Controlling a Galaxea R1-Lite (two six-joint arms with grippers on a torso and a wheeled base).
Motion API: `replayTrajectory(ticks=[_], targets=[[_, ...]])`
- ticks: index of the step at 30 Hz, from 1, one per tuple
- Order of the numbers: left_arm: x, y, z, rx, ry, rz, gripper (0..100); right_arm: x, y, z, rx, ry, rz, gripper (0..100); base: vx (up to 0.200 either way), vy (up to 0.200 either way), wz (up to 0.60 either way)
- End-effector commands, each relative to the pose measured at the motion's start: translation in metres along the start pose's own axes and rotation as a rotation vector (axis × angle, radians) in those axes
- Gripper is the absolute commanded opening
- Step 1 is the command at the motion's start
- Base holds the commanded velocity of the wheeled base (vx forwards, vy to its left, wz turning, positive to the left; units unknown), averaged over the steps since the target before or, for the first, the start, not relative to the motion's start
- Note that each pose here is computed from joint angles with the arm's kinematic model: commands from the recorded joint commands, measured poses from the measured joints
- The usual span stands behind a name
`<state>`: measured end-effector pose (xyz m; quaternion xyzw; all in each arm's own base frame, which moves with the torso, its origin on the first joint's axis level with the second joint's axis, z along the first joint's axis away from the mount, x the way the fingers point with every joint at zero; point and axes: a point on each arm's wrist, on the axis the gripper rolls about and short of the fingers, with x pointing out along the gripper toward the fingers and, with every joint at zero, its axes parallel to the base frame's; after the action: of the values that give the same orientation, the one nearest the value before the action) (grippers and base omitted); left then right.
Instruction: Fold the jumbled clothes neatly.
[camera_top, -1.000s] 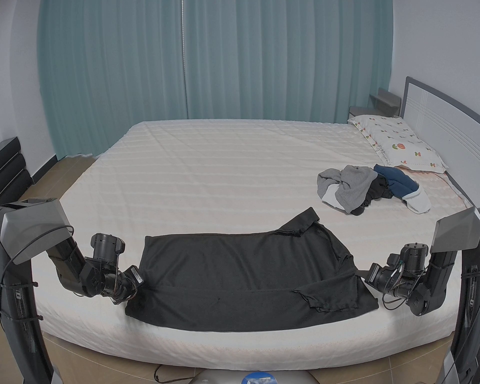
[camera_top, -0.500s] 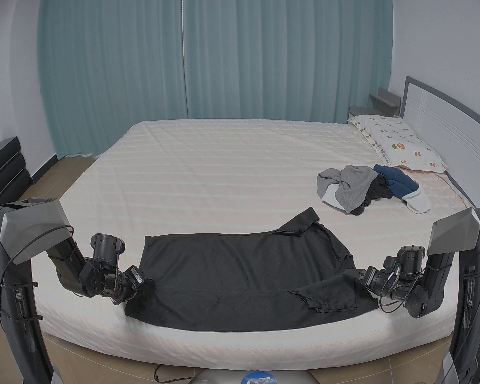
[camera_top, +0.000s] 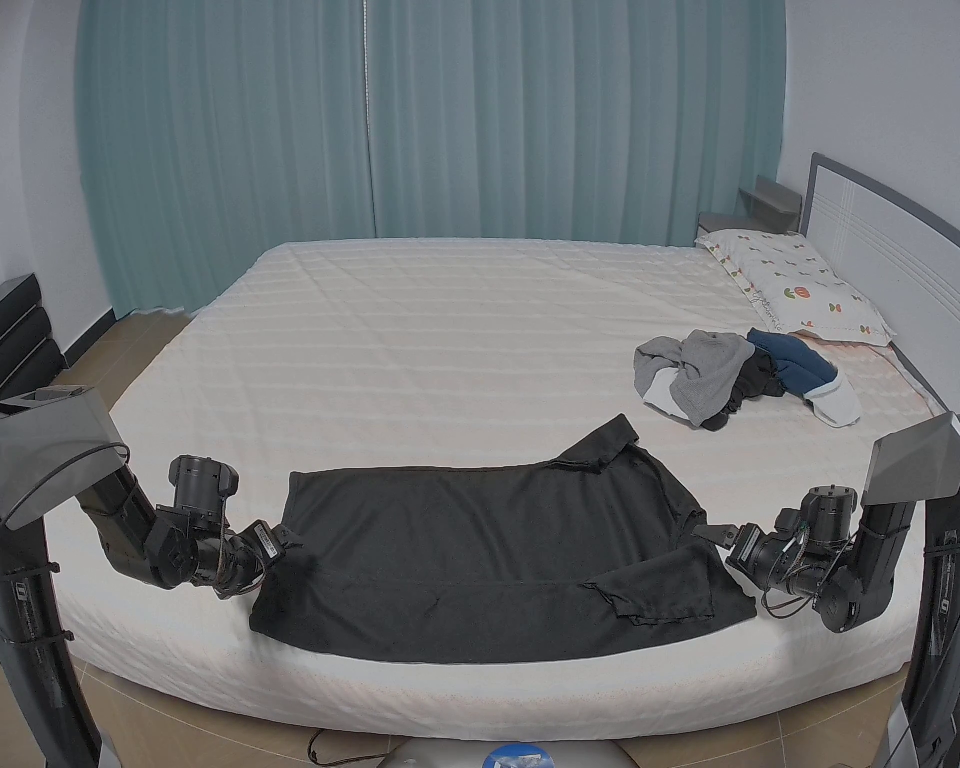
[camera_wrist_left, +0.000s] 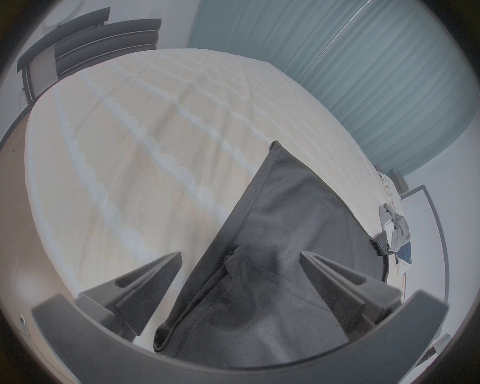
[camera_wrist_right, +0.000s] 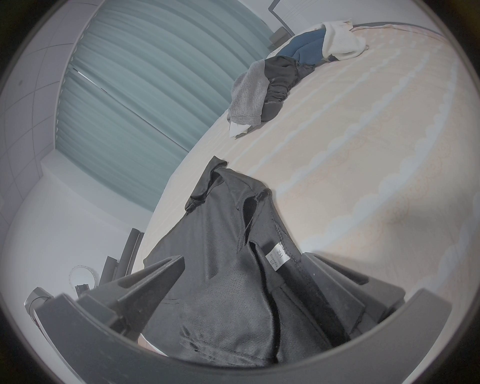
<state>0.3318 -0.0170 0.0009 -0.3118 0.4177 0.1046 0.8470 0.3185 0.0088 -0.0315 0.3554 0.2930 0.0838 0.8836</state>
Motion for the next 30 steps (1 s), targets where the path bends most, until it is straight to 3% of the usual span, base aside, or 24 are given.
replayTrajectory(ticks=[1, 5, 14, 23, 30], targets=[[-0.002, 0.001, 0.003, -0.008, -0.010, -0.005, 100, -0.002, 0.002, 0.002, -0.002, -0.006, 0.006, 100, 0.000, 0.200, 0.00], [-0.002, 0.002, 0.003, -0.007, -0.011, -0.004, 100, -0.002, 0.002, 0.002, -0.002, -0.006, 0.004, 100, 0.000, 0.200, 0.00], [-0.001, 0.000, 0.002, -0.008, -0.016, 0.003, 100, -0.001, 0.002, 0.002, -0.003, -0.005, 0.007, 100, 0.000, 0.000, 0.00], [-0.005, -0.012, -0.002, -0.026, -0.014, -0.025, 100, -0.001, 0.003, 0.002, -0.004, -0.005, 0.008, 100, 0.200, 0.000, 0.00], [-0.010, -0.014, -0.002, -0.033, -0.022, -0.035, 100, -0.002, 0.004, 0.002, -0.006, -0.009, 0.011, 100, 0.000, 0.000, 0.00]])
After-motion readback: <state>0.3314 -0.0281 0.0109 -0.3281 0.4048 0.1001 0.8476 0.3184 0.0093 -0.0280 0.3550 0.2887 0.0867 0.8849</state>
